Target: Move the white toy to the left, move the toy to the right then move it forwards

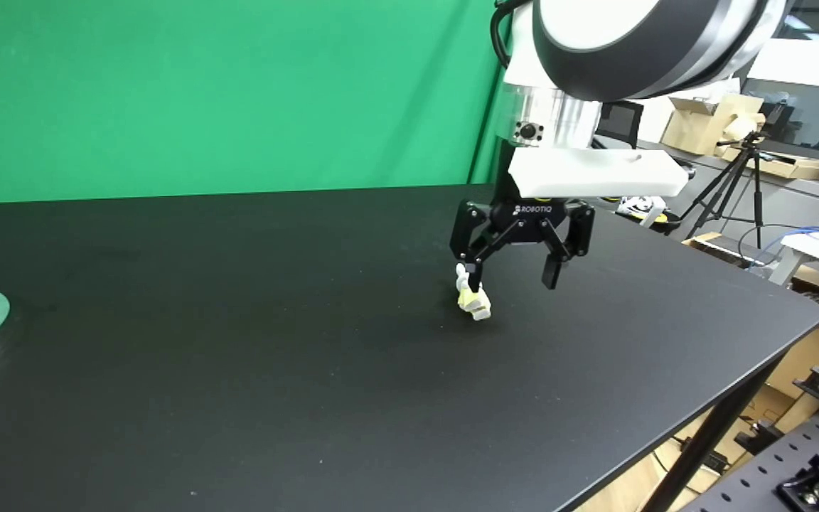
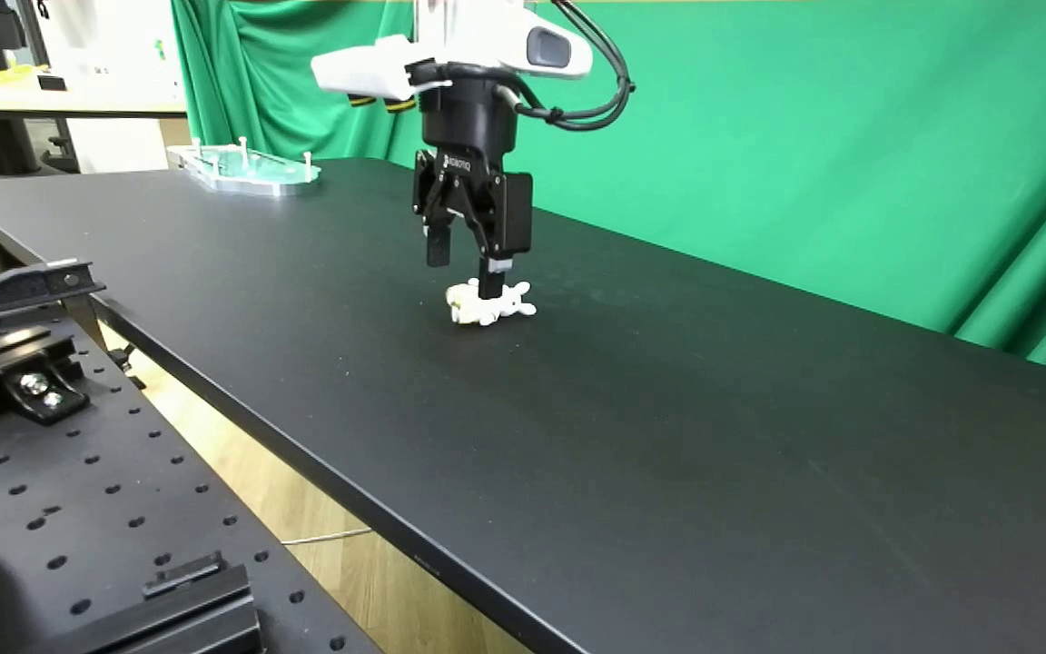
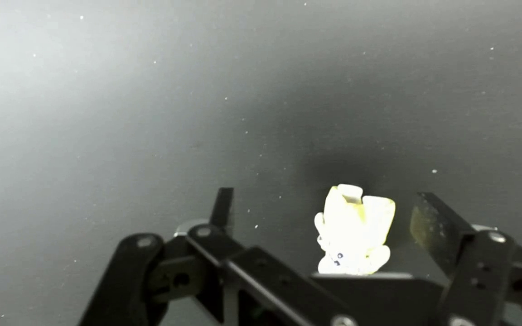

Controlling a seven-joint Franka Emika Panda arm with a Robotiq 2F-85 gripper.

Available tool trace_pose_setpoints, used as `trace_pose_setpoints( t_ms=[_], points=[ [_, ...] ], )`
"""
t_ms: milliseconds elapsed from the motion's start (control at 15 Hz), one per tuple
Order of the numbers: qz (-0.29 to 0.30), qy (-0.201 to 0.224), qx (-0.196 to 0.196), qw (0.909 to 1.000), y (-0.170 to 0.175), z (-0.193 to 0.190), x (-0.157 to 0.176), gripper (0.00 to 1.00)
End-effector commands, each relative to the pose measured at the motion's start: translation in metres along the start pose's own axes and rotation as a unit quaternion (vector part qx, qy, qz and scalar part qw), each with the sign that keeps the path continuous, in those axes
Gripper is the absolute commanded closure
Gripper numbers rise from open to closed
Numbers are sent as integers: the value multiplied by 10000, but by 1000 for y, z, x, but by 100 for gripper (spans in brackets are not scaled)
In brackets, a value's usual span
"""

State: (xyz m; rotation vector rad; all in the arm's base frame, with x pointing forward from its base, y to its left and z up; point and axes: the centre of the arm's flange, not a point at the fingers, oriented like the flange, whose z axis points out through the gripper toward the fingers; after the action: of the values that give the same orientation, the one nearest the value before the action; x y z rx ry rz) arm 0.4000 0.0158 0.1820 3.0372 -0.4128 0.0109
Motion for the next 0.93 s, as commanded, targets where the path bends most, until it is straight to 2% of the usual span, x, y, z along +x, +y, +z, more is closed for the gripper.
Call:
trace_pose_setpoints(
  t_ms=[0, 867],
  points=[
    [4, 0, -1, 10000, 1, 0, 0, 0],
    [-94, -82, 33, 9999, -11, 35, 64, 0]
  ],
)
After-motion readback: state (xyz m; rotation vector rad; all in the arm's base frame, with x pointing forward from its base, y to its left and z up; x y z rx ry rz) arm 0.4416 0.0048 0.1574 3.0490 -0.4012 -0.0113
